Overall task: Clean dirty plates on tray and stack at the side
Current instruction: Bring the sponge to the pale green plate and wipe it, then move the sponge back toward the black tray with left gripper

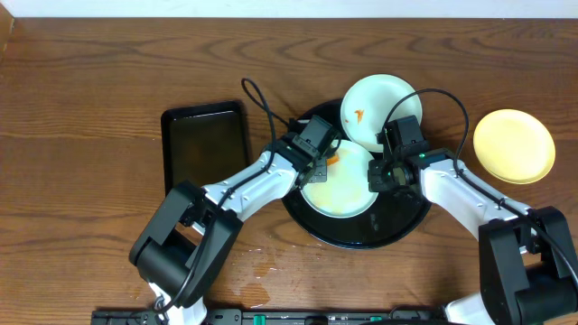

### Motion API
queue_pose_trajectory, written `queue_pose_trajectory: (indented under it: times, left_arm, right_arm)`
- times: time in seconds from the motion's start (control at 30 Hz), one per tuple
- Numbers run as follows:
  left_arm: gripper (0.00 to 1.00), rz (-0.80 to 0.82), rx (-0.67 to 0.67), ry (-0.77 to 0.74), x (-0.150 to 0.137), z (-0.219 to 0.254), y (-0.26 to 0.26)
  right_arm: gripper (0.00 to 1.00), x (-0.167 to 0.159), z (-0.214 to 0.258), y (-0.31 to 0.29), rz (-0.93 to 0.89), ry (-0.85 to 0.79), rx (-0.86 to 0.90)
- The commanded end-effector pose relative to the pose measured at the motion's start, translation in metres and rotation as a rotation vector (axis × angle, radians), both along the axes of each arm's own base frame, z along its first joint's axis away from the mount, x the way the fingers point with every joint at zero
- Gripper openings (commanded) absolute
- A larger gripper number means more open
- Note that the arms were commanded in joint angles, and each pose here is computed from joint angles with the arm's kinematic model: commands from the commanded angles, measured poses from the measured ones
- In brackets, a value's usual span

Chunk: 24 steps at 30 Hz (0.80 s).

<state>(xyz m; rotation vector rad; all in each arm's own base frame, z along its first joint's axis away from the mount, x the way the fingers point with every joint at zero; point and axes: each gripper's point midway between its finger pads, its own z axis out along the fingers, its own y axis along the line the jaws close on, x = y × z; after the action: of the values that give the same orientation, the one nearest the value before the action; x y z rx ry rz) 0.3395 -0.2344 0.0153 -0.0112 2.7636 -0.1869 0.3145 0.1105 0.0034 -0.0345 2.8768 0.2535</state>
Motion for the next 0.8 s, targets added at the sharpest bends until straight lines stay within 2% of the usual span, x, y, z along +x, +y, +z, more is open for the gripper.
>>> queue_pose_trajectory:
  times: [0.0, 0.27, 0.47, 0.6, 0.77]
  left_arm:
    - [0.07, 0.134, 0.193, -0.197, 0.036, 0.042, 0.055]
    - [0.07, 0.152, 0.131, -0.283, 0.029, 0.105, 0.063]
    - [0.07, 0.216, 0.151, -0.263, 0.006, 0.140, 0.108]
    - [0.08, 0.290, 0.217, -0.157, -0.014, 0.133, 0.152]
    - [0.08, 0.375, 0.205, 0.033, -0.036, 0.070, 0.189]
  right_arm:
    - [0.01, -0.013, -0.018, -0.028, -0.031, 0.047, -0.133]
    - [0.01, -0.013, -0.018, -0.028, -0.030, 0.047, -0.133]
    - [0.01, -0.013, -0.018, -0.028, -0.007, 0.046, -0.138]
    - [0.01, -0.015, -0.018, -0.024, 0.039, 0.051, -0.124]
    - [0.01, -0.016, -0.018, -0.022, 0.053, 0.055, -0.115]
